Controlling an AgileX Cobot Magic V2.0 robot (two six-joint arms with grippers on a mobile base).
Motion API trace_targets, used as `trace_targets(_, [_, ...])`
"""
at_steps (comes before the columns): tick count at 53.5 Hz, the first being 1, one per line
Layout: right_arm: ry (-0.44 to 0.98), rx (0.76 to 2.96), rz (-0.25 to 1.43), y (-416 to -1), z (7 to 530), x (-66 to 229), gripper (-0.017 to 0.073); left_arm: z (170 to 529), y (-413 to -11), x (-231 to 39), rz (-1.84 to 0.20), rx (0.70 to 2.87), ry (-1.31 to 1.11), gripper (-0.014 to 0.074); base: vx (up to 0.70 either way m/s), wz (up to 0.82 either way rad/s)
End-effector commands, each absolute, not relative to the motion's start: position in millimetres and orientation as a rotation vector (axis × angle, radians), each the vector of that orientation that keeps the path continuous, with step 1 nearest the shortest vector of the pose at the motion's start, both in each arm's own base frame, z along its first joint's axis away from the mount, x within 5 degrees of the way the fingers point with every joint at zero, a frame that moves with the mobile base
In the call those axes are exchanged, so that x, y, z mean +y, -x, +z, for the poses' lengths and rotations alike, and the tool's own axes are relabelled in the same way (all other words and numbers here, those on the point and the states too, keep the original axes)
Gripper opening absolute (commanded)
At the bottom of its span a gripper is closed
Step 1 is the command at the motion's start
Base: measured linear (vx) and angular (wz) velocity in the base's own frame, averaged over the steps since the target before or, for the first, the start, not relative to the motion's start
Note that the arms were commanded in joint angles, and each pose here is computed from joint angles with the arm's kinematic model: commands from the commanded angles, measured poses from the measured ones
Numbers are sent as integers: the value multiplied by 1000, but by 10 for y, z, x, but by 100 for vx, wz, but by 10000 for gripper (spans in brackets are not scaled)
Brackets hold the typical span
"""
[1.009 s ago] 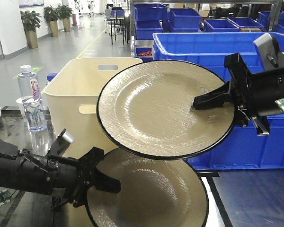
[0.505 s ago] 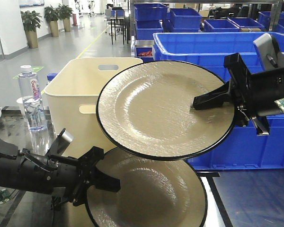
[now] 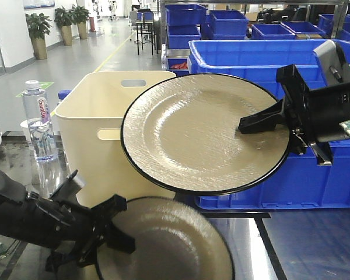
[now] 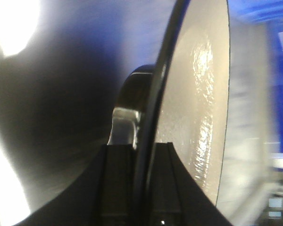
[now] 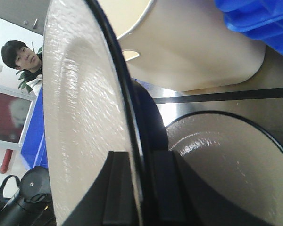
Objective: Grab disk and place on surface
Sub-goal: 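Lower the left gripper's plate onto the table and release it, then lower the right gripper's plate onto the first plate and open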
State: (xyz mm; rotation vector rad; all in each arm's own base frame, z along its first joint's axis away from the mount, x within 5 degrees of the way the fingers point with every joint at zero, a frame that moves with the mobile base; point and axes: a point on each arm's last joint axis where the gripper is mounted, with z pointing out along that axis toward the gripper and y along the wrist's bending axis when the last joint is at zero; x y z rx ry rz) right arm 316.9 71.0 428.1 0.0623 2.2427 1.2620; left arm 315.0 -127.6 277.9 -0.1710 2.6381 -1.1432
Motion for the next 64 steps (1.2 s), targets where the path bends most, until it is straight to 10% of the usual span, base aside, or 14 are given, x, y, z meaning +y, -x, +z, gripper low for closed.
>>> trace_targets(1, [-75, 2062, 1349, -3066, 4617, 724, -8, 3073, -3102, -1282, -1181, 2548, 185, 1, 0, 0])
trace_targets(17, [-92, 2095, 1335, -3157, 4518, 718, -8, 2928, -3019, -1169, -912, 2716, -27, 74, 0, 0])
trace_targets(42, [-52, 2121, 1276, -3196, 4456, 706, -8, 2892, -3004, -1016, -615, 2792, -202, 574, 0, 0])
trace_targets(64, [20, 2156, 1125, -3226, 4362, 938, -8, 4006, -2753, -746, -298, 2448, -245, 589, 0, 0])
